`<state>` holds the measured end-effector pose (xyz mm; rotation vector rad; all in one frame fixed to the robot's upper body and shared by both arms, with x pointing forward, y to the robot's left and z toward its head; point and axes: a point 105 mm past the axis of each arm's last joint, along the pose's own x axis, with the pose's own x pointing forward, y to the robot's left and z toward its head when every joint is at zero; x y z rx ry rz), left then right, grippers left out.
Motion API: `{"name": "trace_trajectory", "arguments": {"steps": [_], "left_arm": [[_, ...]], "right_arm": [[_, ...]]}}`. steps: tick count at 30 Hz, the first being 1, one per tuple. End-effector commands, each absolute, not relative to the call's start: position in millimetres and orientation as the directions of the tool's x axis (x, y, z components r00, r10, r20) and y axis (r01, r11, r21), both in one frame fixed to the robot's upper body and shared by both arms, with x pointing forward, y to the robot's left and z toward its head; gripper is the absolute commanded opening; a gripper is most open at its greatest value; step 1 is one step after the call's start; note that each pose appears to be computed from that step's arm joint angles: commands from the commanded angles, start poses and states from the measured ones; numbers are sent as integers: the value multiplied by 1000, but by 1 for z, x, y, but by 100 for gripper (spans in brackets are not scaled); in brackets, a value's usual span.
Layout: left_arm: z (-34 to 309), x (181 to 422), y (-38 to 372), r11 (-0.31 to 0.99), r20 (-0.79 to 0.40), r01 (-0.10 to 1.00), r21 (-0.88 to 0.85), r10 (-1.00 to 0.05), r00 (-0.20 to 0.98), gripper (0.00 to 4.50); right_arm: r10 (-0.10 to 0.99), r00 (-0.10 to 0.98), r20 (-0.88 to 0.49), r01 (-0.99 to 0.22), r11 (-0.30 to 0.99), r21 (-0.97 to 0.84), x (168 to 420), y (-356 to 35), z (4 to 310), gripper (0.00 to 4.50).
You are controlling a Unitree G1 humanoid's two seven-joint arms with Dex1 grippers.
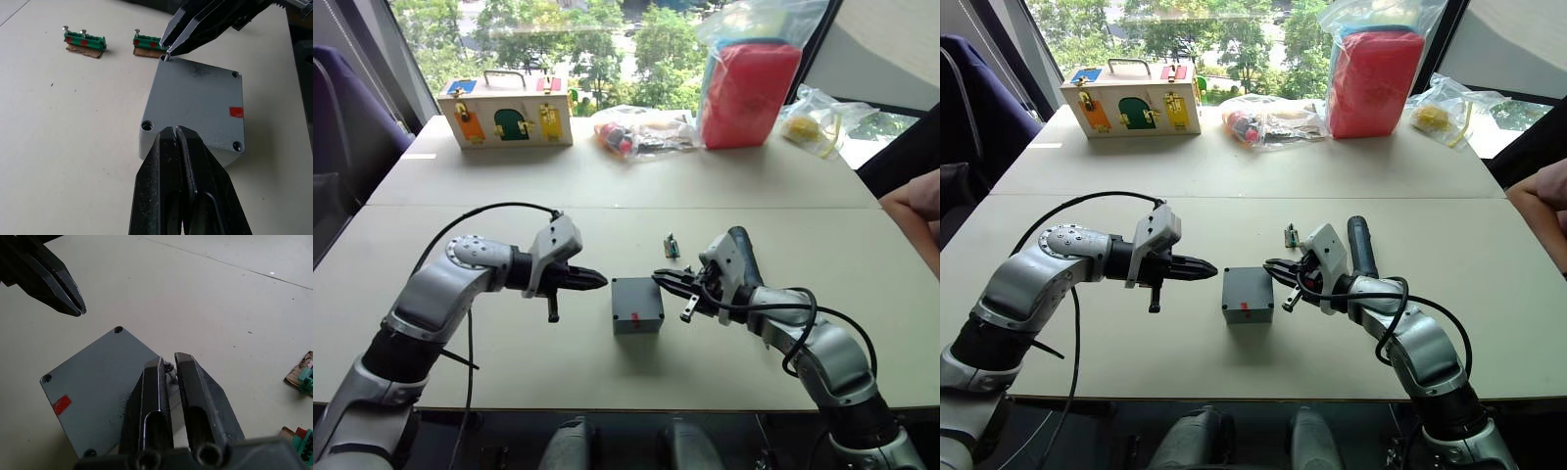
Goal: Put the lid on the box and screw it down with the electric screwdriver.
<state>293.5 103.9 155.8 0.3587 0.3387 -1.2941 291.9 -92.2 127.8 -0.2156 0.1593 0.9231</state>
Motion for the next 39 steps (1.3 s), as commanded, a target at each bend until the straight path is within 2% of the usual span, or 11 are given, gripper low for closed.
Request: {"name": "trace_trajectory", "arguments": {"steps": [1, 5, 9, 11, 12, 14, 16, 18, 22, 29, 39], "left_arm": [[167, 293, 105, 234, -402, 968, 92, -881, 251, 0], [169, 293, 103, 233, -389, 968, 90, -887, 250, 0], [177, 293, 99, 205, -362, 974, 99, -904, 227, 0], [184, 293, 97, 173, -356, 978, 114, -912, 203, 0], [187, 293, 96, 151, -357, 980, 126, -915, 187, 0], [191, 292, 93, 116, -362, 983, 144, -918, 161, 0], [197, 287, 88, 35, -385, 982, 185, -917, 105, 0], [199, 285, 86, -6, -398, 979, 206, -914, 78, 0], [204, 284, 79, -59, -395, 961, 270, -917, 55, 0], [198, 276, 67, -77, -378, 950, 302, -925, 45, 0], [184, 273, 70, -16, -370, 956, 293, -924, 98, 0]], "right_arm": [[773, 602, -198, -798, 583, -151, 293, -95, 139, 191], [749, 639, -175, -769, 620, -155, 298, -106, 150, 344], [720, 689, -85, -725, 685, -76, 305, -127, 185, 344], [686, 718, -120, -695, 715, -70, 311, -147, 199, 344], [668, 726, -163, -683, 727, -64, 314, -158, 205, 401], [646, 729, -225, -671, 740, -49, 316, -173, 213, 446], [544, 741, -395, -587, 810, 13, 324, -199, 216, 446], [474, 730, -493, -519, 853, 51, 325, -213, 216, 446], [398, 552, -732, -475, 872, 117, 311, -225, 197, 446], [317, 435, -843, -367, 917, 155, 317, -243, 174, 446], [287, 318, -904, -390, 908, 151, 329, -232, 153, 446]]}}
